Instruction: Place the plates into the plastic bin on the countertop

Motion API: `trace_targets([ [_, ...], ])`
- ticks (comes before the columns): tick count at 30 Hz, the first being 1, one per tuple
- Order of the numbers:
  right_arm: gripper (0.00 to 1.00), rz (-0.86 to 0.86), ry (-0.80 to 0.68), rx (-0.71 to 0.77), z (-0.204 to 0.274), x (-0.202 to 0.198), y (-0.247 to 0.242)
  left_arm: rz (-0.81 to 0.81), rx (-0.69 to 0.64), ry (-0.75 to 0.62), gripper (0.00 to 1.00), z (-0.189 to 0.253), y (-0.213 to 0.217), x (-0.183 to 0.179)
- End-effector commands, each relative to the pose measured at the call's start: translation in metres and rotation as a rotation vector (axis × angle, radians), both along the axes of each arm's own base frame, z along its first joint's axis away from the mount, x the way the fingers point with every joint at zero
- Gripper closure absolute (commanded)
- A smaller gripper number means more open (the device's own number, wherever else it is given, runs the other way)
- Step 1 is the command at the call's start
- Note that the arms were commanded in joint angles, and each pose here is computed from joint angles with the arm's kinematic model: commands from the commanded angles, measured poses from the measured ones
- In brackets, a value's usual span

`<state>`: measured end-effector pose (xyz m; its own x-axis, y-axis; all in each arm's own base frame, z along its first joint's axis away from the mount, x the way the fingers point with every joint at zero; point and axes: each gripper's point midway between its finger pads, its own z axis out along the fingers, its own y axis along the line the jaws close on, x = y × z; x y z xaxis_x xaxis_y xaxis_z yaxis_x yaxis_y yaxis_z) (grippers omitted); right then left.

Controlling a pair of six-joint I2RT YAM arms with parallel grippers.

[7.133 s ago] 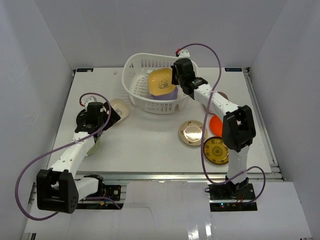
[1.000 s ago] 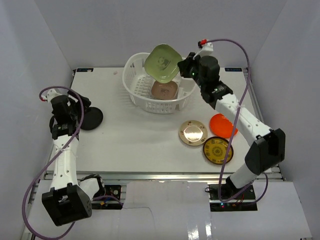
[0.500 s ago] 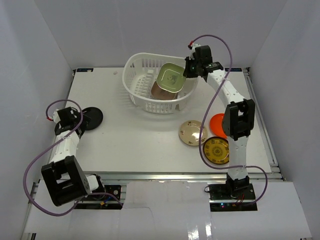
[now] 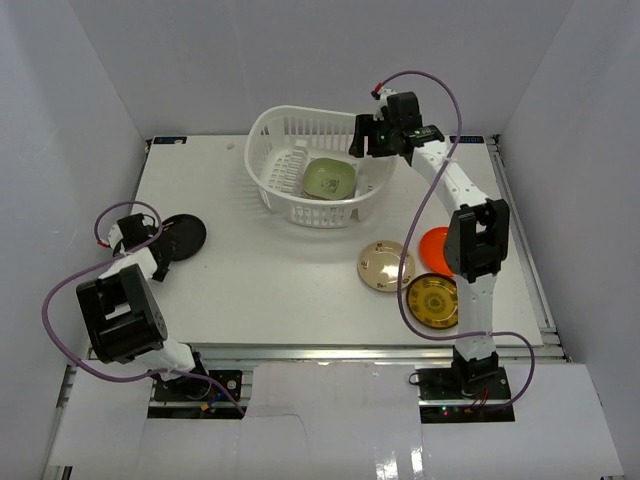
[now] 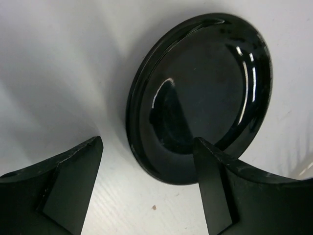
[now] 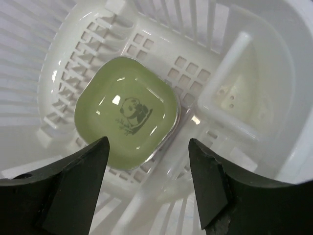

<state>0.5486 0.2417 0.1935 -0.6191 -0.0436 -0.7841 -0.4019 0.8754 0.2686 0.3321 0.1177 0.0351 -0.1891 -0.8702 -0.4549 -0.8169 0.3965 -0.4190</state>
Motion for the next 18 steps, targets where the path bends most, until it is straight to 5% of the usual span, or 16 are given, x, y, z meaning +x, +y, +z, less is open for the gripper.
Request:
trace_targets([
  [1,0.28,0.027,-0.18,0.106,0.094,-0.023,-0.001,0.008,-0.05,0.036,0.14,-0.021,-0.005,-0.003],
  [5,0.35,-0.004,-0.276,0.231,0.141,-0.091,-0.019,-0.001,-0.066,0.032,0.2,-0.028,-0.005,0.004],
  [6,0.37,-0.009,-0.231,0.248,0.102,-0.105,-0.021,-0.004,-0.066,0.034,0.22,-0.029,-0.005,0.006],
  [8,0.41,-0.012,-0.284,0.331,0.116,-0.144,-0.028,-0.004,-0.061,0.053,0.34,-0.035,-0.003,0.005],
  [9,0.41,-0.028,-0.186,0.342,0.07,-0.164,-0.027,-0.005,-0.057,0.057,0.43,-0.036,-0.002,0.005],
  [13,0.42,-0.095,-0.124,0.325,0.019,-0.206,-0.042,-0.02,-0.043,0.051,0.98,-0.03,-0.001,0.005],
  [18,0.35,-0.349,-0.066,0.309,-0.023,-0.215,-0.118,-0.041,-0.015,-0.012,1.0,-0.006,-0.001,0.009],
])
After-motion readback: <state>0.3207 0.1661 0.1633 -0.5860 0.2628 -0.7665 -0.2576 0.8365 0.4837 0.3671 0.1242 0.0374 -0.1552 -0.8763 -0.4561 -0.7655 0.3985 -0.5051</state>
